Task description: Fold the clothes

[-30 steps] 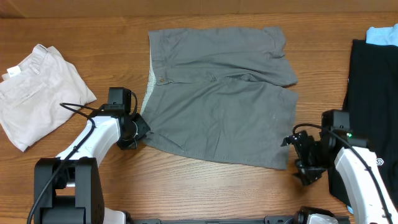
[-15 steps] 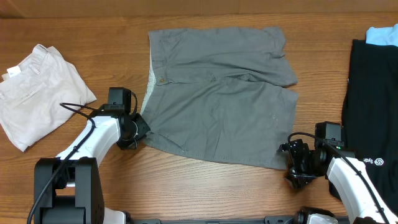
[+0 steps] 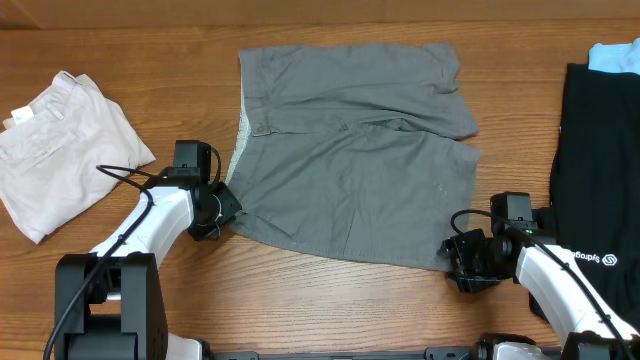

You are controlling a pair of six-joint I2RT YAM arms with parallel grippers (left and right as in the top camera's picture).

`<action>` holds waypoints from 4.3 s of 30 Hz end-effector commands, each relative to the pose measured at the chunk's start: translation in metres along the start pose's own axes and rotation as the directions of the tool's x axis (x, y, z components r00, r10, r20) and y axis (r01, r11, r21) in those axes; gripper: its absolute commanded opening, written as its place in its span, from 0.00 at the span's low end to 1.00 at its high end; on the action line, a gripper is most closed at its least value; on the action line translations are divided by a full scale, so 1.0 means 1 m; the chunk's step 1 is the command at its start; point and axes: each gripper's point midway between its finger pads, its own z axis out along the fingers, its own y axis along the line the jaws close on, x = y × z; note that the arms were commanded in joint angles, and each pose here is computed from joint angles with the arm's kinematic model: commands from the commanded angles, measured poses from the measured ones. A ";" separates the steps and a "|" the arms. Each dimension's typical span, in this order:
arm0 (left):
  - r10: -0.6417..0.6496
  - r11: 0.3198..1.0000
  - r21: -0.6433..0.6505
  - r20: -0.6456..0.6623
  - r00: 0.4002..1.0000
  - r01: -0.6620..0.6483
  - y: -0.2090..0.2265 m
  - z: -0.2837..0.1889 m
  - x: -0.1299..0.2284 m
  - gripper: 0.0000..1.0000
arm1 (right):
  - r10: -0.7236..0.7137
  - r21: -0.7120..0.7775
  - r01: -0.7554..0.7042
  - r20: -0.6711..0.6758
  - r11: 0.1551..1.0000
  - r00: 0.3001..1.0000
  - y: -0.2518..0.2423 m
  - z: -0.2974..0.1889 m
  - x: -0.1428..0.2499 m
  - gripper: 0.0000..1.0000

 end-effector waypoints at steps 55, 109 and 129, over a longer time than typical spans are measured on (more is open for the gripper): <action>0.017 0.990 0.132 0.263 0.965 -0.053 -0.034 -0.131 -0.038 0.05 | -0.572 -0.050 0.792 0.664 0.609 0.481 0.270 -0.234 -0.063 0.04; -0.157 0.979 -0.056 0.418 0.895 0.198 -0.014 -0.118 -0.132 0.50 | -0.609 -0.005 0.816 0.663 0.578 0.435 0.327 -0.140 -0.128 0.81; 0.221 0.975 -0.009 0.036 0.975 -0.221 -0.066 -0.036 -0.005 0.10 | -0.869 0.047 0.909 0.316 0.414 0.380 0.244 -0.063 -0.094 0.31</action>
